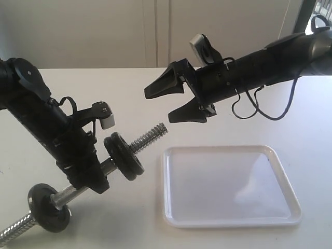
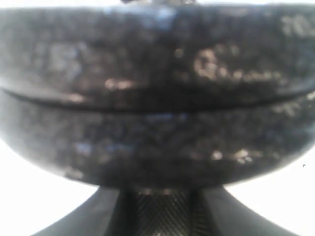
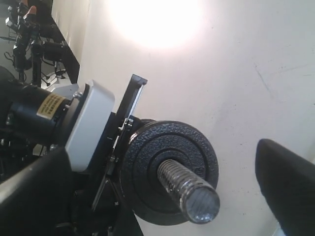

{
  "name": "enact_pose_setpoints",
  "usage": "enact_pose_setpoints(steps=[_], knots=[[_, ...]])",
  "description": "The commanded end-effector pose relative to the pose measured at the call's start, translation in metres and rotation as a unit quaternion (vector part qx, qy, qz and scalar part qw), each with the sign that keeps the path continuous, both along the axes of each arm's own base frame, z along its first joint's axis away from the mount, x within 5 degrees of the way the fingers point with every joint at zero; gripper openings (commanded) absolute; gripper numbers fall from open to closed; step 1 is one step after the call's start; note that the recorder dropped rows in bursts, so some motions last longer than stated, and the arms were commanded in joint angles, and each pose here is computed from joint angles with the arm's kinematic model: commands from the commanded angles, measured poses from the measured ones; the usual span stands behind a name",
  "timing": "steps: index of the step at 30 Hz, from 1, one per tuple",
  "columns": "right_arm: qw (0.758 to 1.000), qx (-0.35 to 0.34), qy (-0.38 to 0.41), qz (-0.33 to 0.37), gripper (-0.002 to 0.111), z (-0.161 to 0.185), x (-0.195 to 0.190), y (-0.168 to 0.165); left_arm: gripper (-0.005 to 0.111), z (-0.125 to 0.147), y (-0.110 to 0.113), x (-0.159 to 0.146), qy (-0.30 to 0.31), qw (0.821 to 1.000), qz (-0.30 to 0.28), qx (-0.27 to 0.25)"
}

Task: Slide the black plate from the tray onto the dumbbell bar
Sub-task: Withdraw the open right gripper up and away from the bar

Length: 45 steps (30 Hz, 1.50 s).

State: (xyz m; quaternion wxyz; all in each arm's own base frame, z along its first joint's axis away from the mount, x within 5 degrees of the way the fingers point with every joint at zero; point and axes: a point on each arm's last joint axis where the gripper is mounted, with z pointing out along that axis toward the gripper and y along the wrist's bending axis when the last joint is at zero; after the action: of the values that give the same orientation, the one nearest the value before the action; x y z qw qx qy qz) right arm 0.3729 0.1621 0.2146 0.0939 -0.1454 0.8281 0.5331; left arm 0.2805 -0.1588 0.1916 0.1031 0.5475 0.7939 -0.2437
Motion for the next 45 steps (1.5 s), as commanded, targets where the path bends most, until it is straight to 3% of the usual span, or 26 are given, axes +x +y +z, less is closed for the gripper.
enact_pose_setpoints(steps=[1,5,8,11,13,14,24,33,45], knots=[[1.0,0.002,-0.005,-0.003,0.093,0.005,0.001,-0.009,0.0,0.033,-0.013,-0.006,0.03,0.994,0.033,-0.099],[1.0,0.0,-0.002,-0.009,0.092,0.005,0.003,-0.015,0.0,0.033,-0.013,-0.006,0.03,0.994,0.033,-0.099],[1.0,-0.018,0.008,-0.006,0.083,0.002,0.002,-0.017,0.0,0.033,-0.013,-0.006,0.029,0.994,0.033,-0.099],[0.999,-0.027,0.018,-0.013,0.049,0.0,0.002,-0.018,0.0,0.033,-0.013,-0.006,0.027,0.994,0.035,-0.099],[0.999,-0.027,0.02,-0.013,0.011,0.0,0.002,-0.017,0.0,0.033,-0.013,-0.006,0.027,0.994,0.035,-0.099],[0.999,-0.027,0.018,-0.012,0.001,0.0,0.002,-0.017,0.0,0.033,-0.013,-0.006,0.027,0.994,0.035,-0.099],[1.0,-0.025,0.005,-0.011,0.0,0.007,0.001,-0.018,0.0,0.033,-0.013,-0.006,0.027,0.994,0.035,-0.099],[0.996,-0.051,-0.067,-0.001,0.0,0.043,-0.013,-0.024,0.0,0.033,-0.013,-0.005,0.024,0.994,0.039,-0.098],[0.983,-0.093,-0.157,-0.008,0.0,0.099,-0.079,-0.039,0.0,0.032,-0.014,0.0,0.021,0.993,0.068,-0.099]])
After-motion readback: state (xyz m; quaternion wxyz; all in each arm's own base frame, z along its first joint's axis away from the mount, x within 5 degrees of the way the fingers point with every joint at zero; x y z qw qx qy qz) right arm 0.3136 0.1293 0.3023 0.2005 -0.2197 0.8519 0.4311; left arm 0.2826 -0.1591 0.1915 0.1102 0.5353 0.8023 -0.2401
